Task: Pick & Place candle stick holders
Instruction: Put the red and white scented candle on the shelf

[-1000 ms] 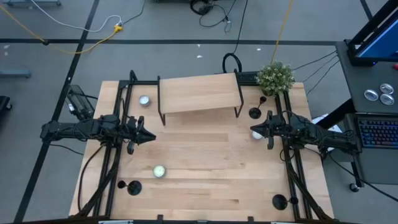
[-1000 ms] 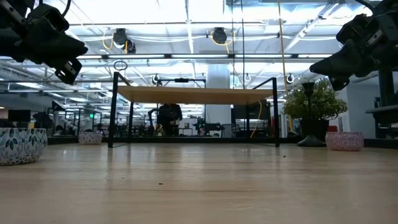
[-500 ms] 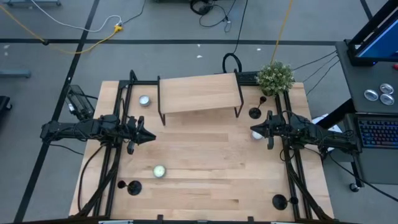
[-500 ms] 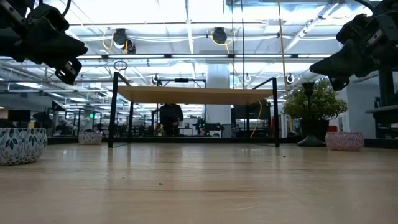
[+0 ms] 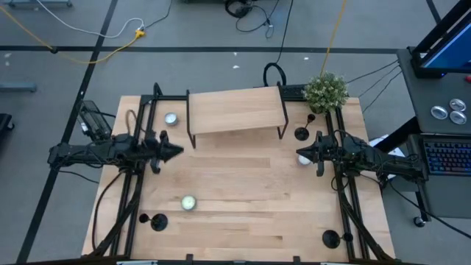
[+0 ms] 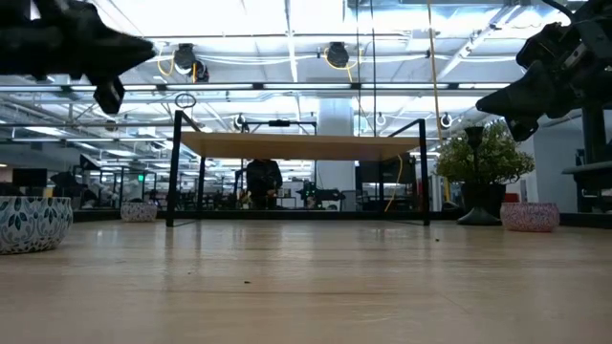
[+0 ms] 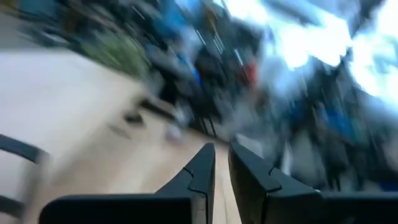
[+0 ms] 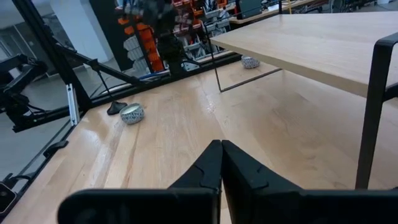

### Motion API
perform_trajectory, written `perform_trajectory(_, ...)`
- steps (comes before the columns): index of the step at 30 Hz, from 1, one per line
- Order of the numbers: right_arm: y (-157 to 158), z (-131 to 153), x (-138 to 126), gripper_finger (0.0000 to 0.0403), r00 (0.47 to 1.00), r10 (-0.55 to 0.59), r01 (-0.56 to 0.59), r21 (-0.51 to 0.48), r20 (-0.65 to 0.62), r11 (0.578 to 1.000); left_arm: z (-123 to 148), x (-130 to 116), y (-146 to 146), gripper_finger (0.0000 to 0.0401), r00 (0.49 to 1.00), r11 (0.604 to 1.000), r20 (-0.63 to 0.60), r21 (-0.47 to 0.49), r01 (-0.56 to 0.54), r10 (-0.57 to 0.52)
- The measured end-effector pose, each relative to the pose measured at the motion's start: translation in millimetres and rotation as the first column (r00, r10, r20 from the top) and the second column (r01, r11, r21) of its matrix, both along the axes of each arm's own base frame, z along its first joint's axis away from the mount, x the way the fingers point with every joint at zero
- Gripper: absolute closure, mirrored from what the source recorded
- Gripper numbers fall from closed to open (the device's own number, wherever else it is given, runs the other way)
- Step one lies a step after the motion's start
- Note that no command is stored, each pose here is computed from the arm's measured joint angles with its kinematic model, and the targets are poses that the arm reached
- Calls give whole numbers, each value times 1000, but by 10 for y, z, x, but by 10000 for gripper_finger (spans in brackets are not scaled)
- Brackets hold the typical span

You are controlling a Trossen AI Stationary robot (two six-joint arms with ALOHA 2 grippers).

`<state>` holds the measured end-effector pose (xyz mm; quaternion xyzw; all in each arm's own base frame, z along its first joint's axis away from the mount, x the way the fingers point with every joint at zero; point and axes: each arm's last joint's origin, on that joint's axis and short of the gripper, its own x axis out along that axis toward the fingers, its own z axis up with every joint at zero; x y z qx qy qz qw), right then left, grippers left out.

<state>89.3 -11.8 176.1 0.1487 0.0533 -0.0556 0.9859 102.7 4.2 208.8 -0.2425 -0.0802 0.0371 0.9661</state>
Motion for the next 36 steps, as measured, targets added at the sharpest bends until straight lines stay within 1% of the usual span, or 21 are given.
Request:
perform_trajectory(2, 0, 6, 1, 403, 1000, 0, 0, -1, 6, 1000, 86, -22, 36, 354, 990, 988, 104, -131, -81, 95)
perform_trajectory(3, 0, 7, 1, 403, 1000, 0, 0, -3, 7, 1000, 119, -32, 47, 354, 982, 980, 144, -173, -97, 122)
perform_trajectory(4, 0, 8, 1, 403, 1000, 0, 0, -9, 7, 1000, 144, -41, 53, 354, 976, 977, 171, -187, -99, 132)
perform_trajectory(5, 0, 9, 1, 403, 1000, 1, -1, -13, 8, 1000, 169, -47, 53, 354, 974, 979, 185, -179, -99, 132)
perform_trajectory(8, -1, 27, 3, 403, 1000, 1, -1, -16, 26, 1000, 300, -63, 58, 354, 973, 980, 173, -153, -125, 151)
perform_trajectory(10, -1, 46, 4, 403, 999, 1, 0, -19, 47, 1000, 415, -63, 71, 354, 975, 971, 104, -157, -180, 198)
perform_trajectory(12, -1, 80, 6, 403, 997, 2, 0, -24, 81, 1000, 552, -51, 86, 354, 968, 958, -11, -146, -248, 249)
perform_trajectory(13, -1, 93, 7, 403, 996, 2, 1, -26, 95, 1000, 624, -45, 95, 355, 957, 949, -81, -132, -288, 279)
perform_trajectory(15, -1, 121, 7, 403, 992, 2, 2, -33, 123, 999, 782, -20, 114, 354, 916, 924, -210, -102, -368, 342)
perform_trajectory(17, -1, 144, 6, 403, 989, 3, 3, -37, 146, 999, 943, 18, 134, 355, 854, 891, -326, -71, -449, 405)
perform_trajectory(19, -1, 154, 6, 403, 988, 3, 3, -38, 156, 999, 1095, 71, 160, 354, 779, 852, -421, -30, -523, 464)
perform_trajectory(21, -1, 166, 6, 403, 986, 3, 3, -41, 167, 999, 1243, 141, 191, 355, 709, 818, -492, 10, -575, 504)
perform_trajectory(23, -1, 163, 6, 403, 987, 7, 4, -70, 162, 998, 1364, 231, 237, 355, 635, 792, -565, 58, -607, 527)
perform_trajectory(25, -1, 160, 6, 403, 988, 14, 6, -129, 152, 992, 1450, 323, 306, 355, 550, 766, -635, 106, -634, 543)
perform_trajectory(27, -1, 162, 6, 403, 989, 20, 9, -194, 148, 981, 1511, 413, 397, 355, 450, 739, -704, 158, -655, 549)
perform_trajectory(30, -1, 162, 6, 403, 990, 26, 10, -255, 140, 967, 1562, 520, 576, 355, 298, 705, -800, 207, -678, 521)
perform_trajectory(32, -1, 162, 6, 403, 990, 28, 10, -266, 139, 964, 1562, 568, 718, 355, 204, 691, -850, 229, -686, 485)
perform_trajectory(33, -1, 162, 6, 403, 990, 28, 10, -267, 138, 964, 1557, 584, 791, 355, 159, 692, -869, 249, -677, 468)
perform_trajectory(34, -1, 162, 6, 403, 990, 28, 10, -267, 138, 964, 1544, 601, 865, 355, 117, 698, -880, 278, -659, 461)
perform_trajectory(36, -1, 162, 6, 403, 990, 28, 10, -267, 138, 964, 1504, 622, 997, 355, 45, 725, -886, 348, -595, 462)
